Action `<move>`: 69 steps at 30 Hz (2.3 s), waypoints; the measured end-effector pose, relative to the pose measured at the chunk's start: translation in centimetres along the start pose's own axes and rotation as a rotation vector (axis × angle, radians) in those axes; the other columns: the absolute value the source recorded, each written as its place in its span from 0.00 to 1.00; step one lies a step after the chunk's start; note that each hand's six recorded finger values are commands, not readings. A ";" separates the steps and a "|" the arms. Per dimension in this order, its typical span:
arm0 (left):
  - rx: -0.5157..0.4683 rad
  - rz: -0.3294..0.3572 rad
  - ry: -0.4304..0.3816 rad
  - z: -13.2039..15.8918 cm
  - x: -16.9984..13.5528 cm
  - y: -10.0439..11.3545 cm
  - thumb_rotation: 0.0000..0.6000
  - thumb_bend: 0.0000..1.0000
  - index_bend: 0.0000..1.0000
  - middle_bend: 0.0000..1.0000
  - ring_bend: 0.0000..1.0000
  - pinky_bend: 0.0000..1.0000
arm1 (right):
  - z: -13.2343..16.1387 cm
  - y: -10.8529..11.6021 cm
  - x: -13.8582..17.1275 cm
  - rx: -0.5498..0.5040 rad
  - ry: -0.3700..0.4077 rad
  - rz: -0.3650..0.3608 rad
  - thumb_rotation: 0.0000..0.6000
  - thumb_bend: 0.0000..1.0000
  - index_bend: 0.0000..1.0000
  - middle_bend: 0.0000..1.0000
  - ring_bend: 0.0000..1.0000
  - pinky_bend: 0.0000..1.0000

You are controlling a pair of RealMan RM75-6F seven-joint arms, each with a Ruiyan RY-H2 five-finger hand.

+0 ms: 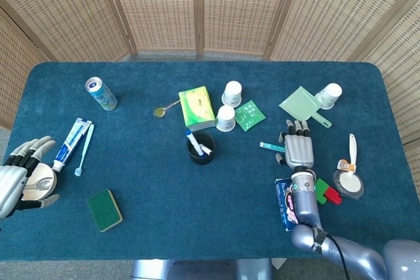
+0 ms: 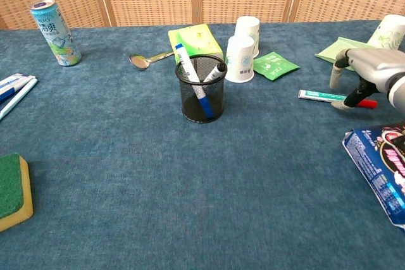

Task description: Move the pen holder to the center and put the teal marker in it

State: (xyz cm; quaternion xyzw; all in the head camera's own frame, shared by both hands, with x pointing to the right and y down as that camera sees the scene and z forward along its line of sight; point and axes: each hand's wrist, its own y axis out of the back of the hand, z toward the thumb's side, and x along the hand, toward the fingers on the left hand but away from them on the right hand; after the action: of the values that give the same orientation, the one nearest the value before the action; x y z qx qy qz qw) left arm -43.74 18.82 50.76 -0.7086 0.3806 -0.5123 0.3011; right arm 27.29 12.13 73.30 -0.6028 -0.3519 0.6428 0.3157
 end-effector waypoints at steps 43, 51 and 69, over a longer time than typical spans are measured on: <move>-0.005 -0.014 -0.011 0.2 0.0 -0.2 1.00 0.10 0.00 0.00 0.00 0.06 | -2.0 -1.6 -0.7 0.029 -0.031 -0.059 1.00 0.43 0.68 0.09 0.00 0.07; -0.008 -0.014 -0.014 0.2 0.0 -0.2 1.00 0.10 0.00 0.00 0.00 0.06 | -1.8 -0.7 -0.3 0.032 -0.011 -0.089 1.00 0.42 0.70 0.09 0.00 0.07; -0.024 -0.011 -0.036 0.5 -0.4 0.0 1.00 0.10 0.00 0.00 0.00 0.06 | 0.9 7.5 3.9 0.038 0.147 -0.292 1.00 0.42 0.71 0.11 0.00 0.09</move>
State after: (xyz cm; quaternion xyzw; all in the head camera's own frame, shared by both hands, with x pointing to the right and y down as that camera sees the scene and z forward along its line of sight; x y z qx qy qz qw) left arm -43.36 19.14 50.39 -0.7233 0.3774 -0.4964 0.2965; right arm 26.25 11.15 64.97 -0.5845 -0.3995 0.5509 0.4420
